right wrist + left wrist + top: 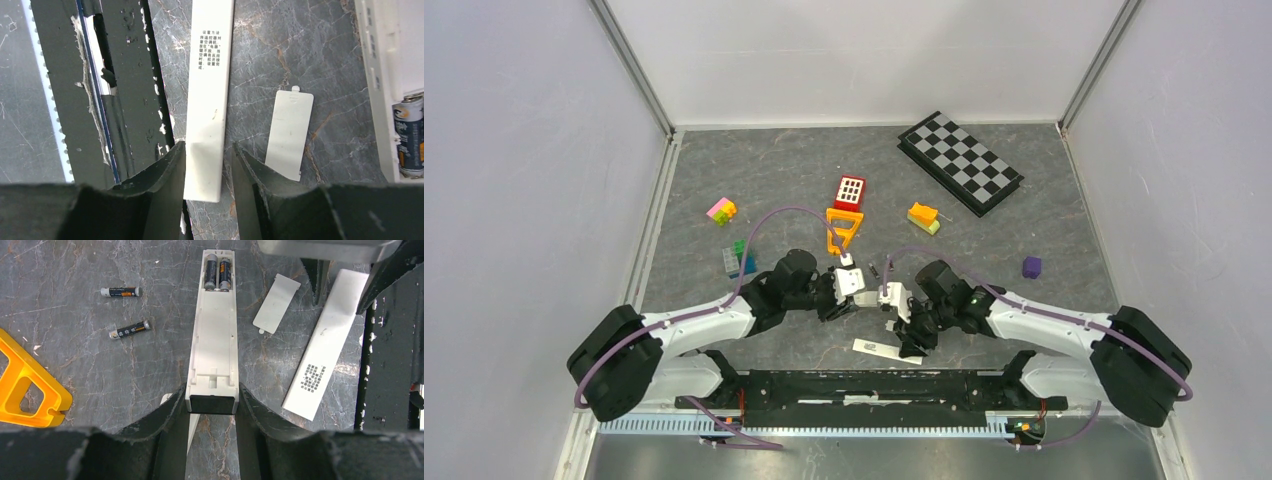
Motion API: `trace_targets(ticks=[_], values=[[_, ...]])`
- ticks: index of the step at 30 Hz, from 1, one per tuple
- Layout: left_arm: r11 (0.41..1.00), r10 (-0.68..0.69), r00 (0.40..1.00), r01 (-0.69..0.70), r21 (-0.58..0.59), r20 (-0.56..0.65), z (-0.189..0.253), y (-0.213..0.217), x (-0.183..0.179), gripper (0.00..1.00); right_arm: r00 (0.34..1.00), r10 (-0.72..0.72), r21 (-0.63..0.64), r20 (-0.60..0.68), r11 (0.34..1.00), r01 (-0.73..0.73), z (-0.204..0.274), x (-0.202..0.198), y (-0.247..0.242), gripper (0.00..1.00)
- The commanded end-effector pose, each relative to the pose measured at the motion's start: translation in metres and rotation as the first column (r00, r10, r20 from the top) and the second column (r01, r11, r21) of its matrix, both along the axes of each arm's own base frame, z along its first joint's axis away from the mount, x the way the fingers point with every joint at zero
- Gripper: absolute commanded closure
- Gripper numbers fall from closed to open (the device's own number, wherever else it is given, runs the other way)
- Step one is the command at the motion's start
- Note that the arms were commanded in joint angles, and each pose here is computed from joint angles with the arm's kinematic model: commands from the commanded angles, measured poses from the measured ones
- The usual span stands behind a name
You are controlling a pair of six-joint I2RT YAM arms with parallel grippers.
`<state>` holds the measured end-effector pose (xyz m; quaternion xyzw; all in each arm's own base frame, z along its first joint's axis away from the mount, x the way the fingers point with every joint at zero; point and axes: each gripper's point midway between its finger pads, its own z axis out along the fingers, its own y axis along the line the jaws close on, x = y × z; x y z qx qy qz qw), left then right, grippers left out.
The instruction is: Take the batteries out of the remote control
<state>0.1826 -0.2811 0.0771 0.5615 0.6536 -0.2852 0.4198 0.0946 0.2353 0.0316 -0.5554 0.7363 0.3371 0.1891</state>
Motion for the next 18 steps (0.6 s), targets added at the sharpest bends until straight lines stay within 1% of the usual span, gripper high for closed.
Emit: trace_targets(ticks=[1,4,7,10,11,12,14,15,16,17,18], values=[[0.997,-0.015,0.999,0.018,-0.078,0.046,0.025,-0.011,0.005,0.98,1.0,0.017,0.025,0.017,1.0,-0.018,0.011,0.007,0.011,0.56],[0.997,-0.019,0.999,0.022,-0.078,0.042,0.024,-0.012,0.005,0.98,0.999,0.013,0.021,0.033,1.0,-0.014,0.012,0.01,0.011,0.55],[0.996,-0.032,0.999,0.035,-0.079,0.039,0.025,-0.013,0.003,0.98,0.995,0.019,0.059,0.095,0.998,-0.025,0.024,0.014,0.012,0.54],[0.993,-0.074,0.997,0.076,-0.091,0.025,0.025,-0.016,-0.004,0.98,0.975,-0.07,0.084,0.21,0.995,0.054,0.043,0.035,0.008,0.53],[0.991,-0.093,0.996,0.094,-0.096,0.014,0.024,-0.019,-0.007,0.98,0.958,-0.132,0.092,0.254,0.99,0.112,0.051,0.047,0.004,0.52],[0.989,-0.106,0.994,0.106,-0.1,0.002,0.024,-0.021,-0.009,0.98,0.934,-0.206,0.094,0.293,0.978,0.187,0.058,0.06,-0.002,0.5],[0.987,-0.124,0.992,0.121,-0.104,-0.026,0.021,-0.025,-0.011,0.98,0.847,-0.373,0.103,0.38,0.927,0.362,0.071,0.089,-0.021,0.37],[0.987,-0.121,0.992,0.116,-0.113,-0.04,0.02,-0.027,-0.012,0.98,0.785,-0.458,0.112,0.417,0.883,0.455,0.077,0.103,-0.034,0.3],[0.986,-0.117,0.992,0.111,-0.125,-0.045,0.019,-0.03,-0.01,0.97,0.729,-0.518,0.12,0.447,0.843,0.525,0.081,0.114,-0.045,0.27],[0.986,-0.11,0.992,0.102,-0.131,-0.059,0.018,-0.032,-0.009,0.97,0.683,-0.565,0.128,0.463,0.805,0.579,0.085,0.123,-0.056,0.26],[0.986,-0.115,0.991,0.105,-0.133,-0.071,0.018,-0.034,-0.01,0.96,0.656,-0.595,0.137,0.464,0.78,0.611,0.087,0.128,-0.062,0.26]])
